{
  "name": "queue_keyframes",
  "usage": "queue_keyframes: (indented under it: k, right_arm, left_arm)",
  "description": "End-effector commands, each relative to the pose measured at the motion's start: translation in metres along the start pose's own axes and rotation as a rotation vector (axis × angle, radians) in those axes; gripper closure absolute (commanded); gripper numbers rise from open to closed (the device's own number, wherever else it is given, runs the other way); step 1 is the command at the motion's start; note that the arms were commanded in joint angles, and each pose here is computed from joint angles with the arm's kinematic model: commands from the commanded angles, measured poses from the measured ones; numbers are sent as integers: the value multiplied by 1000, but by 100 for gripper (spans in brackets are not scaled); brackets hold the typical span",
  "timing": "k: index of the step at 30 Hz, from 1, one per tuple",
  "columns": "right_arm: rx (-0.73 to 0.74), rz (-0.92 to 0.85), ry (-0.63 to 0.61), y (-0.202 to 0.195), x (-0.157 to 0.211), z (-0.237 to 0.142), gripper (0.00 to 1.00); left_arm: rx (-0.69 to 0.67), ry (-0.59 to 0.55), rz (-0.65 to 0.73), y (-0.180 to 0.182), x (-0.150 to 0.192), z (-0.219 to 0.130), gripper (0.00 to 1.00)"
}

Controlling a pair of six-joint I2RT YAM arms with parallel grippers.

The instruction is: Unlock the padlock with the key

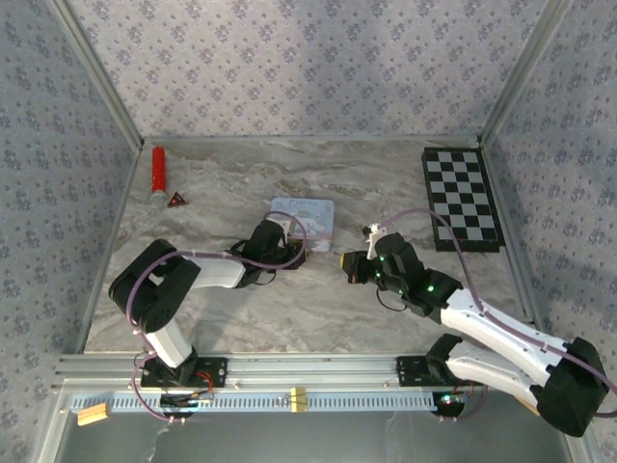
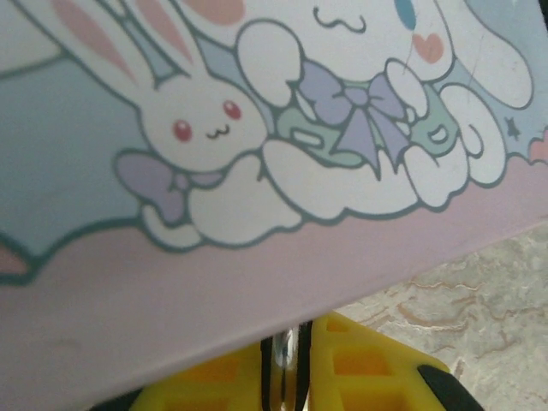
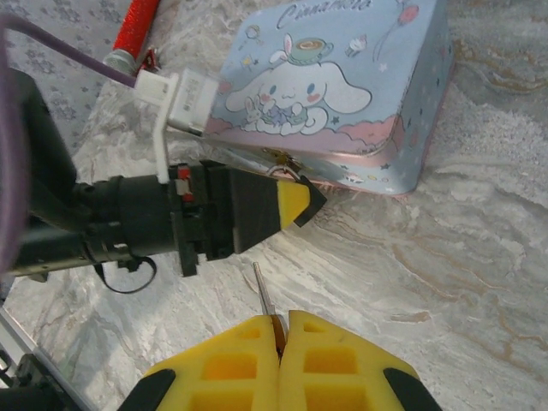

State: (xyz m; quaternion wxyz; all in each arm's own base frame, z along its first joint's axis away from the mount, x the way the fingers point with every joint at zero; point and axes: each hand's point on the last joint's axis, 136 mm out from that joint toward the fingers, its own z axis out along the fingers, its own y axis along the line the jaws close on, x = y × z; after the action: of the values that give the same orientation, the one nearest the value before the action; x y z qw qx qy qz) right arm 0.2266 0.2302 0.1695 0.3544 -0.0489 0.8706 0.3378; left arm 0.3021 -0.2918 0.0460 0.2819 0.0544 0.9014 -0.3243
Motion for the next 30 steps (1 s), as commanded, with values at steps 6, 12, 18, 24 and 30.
queue_keyframes:
  k: [6,12,18,24,30]
  right_arm:
    - [-48,95,32,0,16,18,100]
    - [-36,141,60,-8,26,29,100]
    - [-19,128,50,-10,21,26,100]
    - [0,119,42,-14,18,22,100]
    - [-10,123,50,-12,18,24,100]
  left_arm:
    - [126,-22,-78,-31,-26,-17,88]
    - [113,-30,-89,-26,-29,-23,87]
    - [-32,23,-38,4,-12,-20,87]
    - [-73,96,-6,16,4,-18,85]
    - [-54,114,-26,14,6,-15,85]
